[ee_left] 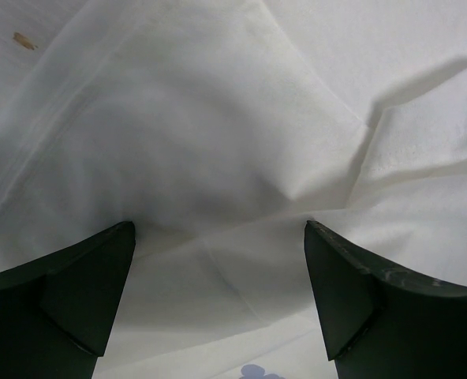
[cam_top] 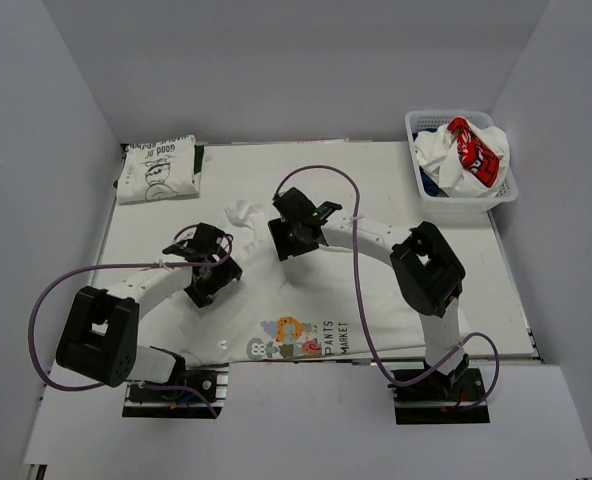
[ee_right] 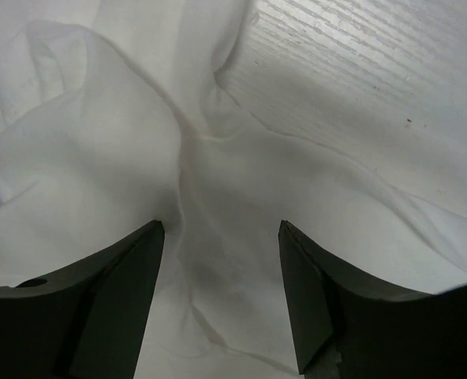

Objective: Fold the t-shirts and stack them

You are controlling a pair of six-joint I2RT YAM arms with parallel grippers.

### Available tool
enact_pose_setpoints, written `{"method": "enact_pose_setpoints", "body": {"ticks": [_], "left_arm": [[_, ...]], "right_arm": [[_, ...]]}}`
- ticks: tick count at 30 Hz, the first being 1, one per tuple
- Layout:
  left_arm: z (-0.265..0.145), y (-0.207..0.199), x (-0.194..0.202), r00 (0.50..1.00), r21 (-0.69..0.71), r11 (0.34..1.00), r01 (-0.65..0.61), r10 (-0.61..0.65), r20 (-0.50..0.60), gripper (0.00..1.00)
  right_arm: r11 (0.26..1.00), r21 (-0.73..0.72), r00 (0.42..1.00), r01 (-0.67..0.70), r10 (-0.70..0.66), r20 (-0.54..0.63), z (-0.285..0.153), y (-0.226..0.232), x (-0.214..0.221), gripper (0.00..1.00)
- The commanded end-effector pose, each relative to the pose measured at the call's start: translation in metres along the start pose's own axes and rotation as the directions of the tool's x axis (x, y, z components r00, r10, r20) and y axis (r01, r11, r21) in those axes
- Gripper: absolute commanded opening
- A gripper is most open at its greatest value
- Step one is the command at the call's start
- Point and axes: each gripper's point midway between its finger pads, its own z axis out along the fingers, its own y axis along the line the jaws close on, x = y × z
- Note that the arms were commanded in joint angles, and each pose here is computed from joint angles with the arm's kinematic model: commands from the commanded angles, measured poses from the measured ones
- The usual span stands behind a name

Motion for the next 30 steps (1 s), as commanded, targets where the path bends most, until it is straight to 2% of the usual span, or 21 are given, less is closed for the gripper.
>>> {"method": "enact_pose_setpoints", "body": {"ticks": [1,7,12,14,19,20,21,23,24,26,27,29,30], "left_arm": [[0.024,0.065,0.036,0.995,-0.230,0.973,-0.033,0.010,-0.101,1.00],[-0.001,0.039,-0.007,0.998,-0.183,0.983,0.015,-0.005,0.057,1.00],[-0.034,0.005,-0.045,0.979,-0.047,0.997,0.056,-0.046,0.200,1.00],[-0.054,-0.010,-0.059,0.963,0.023,0.998,0.063,-0.067,0.259,1.00],[-0.091,-0.028,-0.077,0.940,0.150,0.987,0.050,-0.097,0.327,1.00],[-0.099,-0.026,-0.083,0.928,0.150,0.987,0.056,-0.107,0.358,1.00],[-0.105,-0.026,-0.086,0.921,0.157,0.986,0.059,-0.114,0.372,1.00],[-0.122,-0.022,-0.096,0.898,0.181,0.981,0.076,-0.146,0.415,1.00],[-0.129,-0.024,-0.098,0.892,0.202,0.976,0.077,-0.158,0.423,1.00],[-0.140,-0.023,-0.102,0.878,0.235,0.969,0.080,-0.180,0.443,1.00],[-0.140,-0.021,-0.100,0.878,0.235,0.969,0.080,-0.180,0.444,1.00],[-0.143,-0.021,-0.101,0.874,0.247,0.966,0.080,-0.187,0.448,1.00],[-0.143,-0.020,-0.102,0.871,0.243,0.967,0.082,-0.188,0.454,1.00]], "right_arm": [[0.998,-0.050,0.996,0.028,-0.023,0.091,-0.025,0.014,-0.033,0.67],[0.985,-0.156,0.977,0.067,-0.034,0.208,-0.047,0.036,-0.062,0.71],[0.982,-0.175,0.970,0.072,-0.029,0.240,-0.051,0.043,-0.078,0.71],[0.971,-0.224,0.971,0.085,-0.030,0.237,-0.055,0.052,-0.077,0.71],[0.898,-0.427,0.970,0.103,0.004,0.243,-0.064,0.087,-0.077,0.78],[0.851,-0.513,0.975,0.117,0.001,0.223,-0.064,0.101,-0.071,0.86],[0.838,-0.534,0.979,0.111,-0.001,0.202,-0.056,0.105,-0.065,0.90],[0.797,-0.591,0.977,0.119,0.011,0.212,-0.056,0.117,-0.072,0.90],[0.797,-0.597,0.987,0.086,0.015,0.162,-0.035,0.115,-0.063,0.90],[0.787,-0.612,0.985,0.073,0.040,0.168,-0.027,0.112,-0.070,0.90],[0.794,-0.605,0.989,0.048,0.046,0.139,-0.009,0.107,-0.061,0.90],[0.784,-0.619,0.976,0.049,0.095,0.197,0.003,0.099,-0.074,0.90],[0.780,-0.625,0.980,0.013,0.114,0.162,0.023,0.093,-0.064,0.90]]}}
